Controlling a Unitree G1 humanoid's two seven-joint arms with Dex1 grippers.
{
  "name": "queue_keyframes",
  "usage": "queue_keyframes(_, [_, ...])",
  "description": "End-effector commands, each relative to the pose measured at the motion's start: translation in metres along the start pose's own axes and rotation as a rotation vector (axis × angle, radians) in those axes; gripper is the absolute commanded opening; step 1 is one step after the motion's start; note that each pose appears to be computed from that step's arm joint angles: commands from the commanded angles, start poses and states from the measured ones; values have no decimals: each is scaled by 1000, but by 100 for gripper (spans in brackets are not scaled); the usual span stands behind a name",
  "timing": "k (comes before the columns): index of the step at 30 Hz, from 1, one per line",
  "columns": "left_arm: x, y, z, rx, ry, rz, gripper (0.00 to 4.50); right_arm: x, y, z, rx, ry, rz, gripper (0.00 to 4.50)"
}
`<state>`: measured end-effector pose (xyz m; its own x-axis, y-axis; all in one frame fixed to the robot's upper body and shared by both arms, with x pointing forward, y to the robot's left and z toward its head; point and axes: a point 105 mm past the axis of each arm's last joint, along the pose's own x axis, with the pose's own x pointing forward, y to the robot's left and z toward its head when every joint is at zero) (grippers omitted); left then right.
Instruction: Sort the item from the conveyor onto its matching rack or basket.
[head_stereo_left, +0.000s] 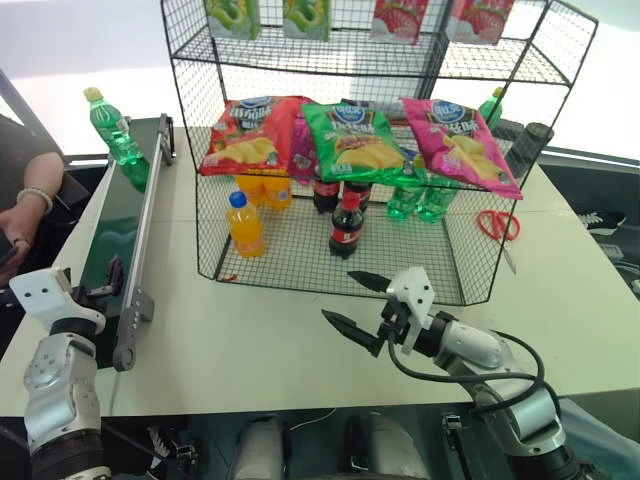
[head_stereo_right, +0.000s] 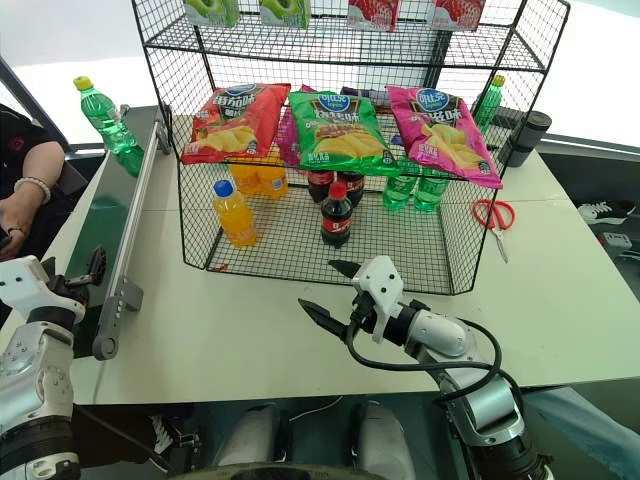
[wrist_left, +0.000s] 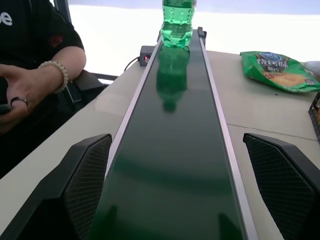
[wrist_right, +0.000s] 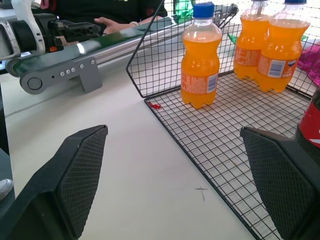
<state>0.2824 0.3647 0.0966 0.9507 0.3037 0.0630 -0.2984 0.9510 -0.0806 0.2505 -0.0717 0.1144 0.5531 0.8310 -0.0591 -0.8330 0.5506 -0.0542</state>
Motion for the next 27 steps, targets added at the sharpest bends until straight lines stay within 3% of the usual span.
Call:
queue_keyframes(1, [-2,6,9,17,-39,13,450,1,5,15,-32,-55,27,443])
queue_keyframes(27, [-9,10,1,17,-30,36,450,3,10,15,-20,-61,63,443])
